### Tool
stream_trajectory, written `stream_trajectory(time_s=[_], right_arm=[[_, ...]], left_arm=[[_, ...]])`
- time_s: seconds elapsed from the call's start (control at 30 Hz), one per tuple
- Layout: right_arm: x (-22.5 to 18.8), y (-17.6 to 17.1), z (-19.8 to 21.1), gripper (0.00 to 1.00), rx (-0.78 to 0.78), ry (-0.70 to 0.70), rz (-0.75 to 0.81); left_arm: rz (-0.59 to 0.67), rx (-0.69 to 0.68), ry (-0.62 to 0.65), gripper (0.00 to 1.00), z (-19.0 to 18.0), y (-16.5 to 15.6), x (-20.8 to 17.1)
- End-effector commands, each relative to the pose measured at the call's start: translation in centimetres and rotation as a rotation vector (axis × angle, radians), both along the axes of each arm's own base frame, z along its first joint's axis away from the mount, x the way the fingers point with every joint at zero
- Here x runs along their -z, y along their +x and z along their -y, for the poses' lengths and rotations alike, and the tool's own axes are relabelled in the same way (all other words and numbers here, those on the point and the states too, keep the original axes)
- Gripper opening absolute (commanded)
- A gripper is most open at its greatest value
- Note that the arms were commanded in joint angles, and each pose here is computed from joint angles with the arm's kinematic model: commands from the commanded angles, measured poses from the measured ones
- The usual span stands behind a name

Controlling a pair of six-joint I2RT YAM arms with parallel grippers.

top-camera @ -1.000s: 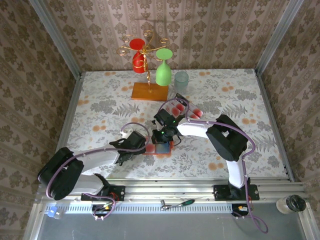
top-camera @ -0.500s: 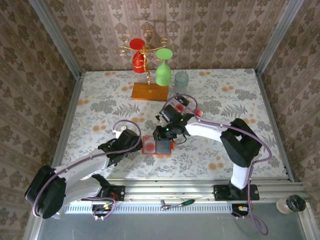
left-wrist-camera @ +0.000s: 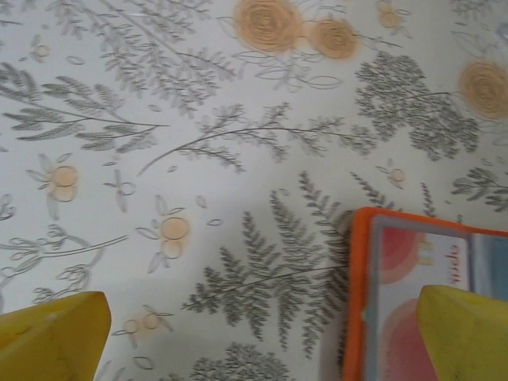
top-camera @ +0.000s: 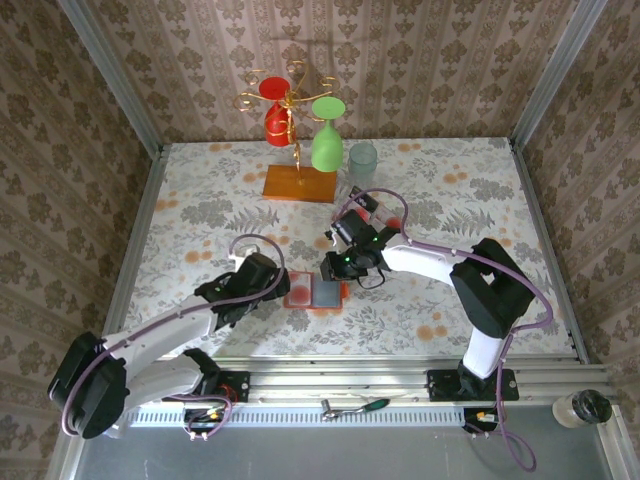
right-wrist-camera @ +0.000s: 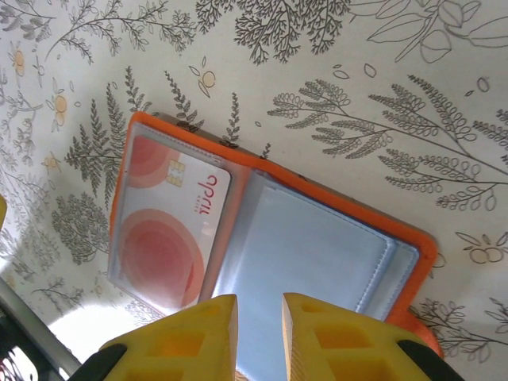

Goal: Put the credit cards into the card holder
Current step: Turn over the card slot at the card holder.

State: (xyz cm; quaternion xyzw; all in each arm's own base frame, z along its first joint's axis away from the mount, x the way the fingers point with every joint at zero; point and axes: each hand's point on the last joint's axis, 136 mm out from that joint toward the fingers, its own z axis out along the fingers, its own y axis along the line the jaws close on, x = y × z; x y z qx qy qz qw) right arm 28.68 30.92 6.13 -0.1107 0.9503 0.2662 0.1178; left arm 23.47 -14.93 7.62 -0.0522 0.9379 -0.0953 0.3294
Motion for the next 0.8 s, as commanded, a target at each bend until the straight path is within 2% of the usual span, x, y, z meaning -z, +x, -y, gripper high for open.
stream_trajectory(time_s=[0.0, 0.37, 0.77], right_arm=[[0.2, -0.4, 1.6, 0.23, -0.006, -0.053, 0.014], [1.9, -0.2, 2.2, 0.17, -0.017, -0.086, -0.016], [4.3, -0.2, 1.2, 0.12, -0.046, -0.077, -0.091]], left_arm=[[0.027, 0.046, -0.02, 1.0, 2.3, 0.7, -1.3], [0.002, 0.163, 0.007, 1.0, 8.1, 0.5, 0.1], [-0.02, 0.185, 0.021, 1.0, 8.5, -0.4, 2.5]])
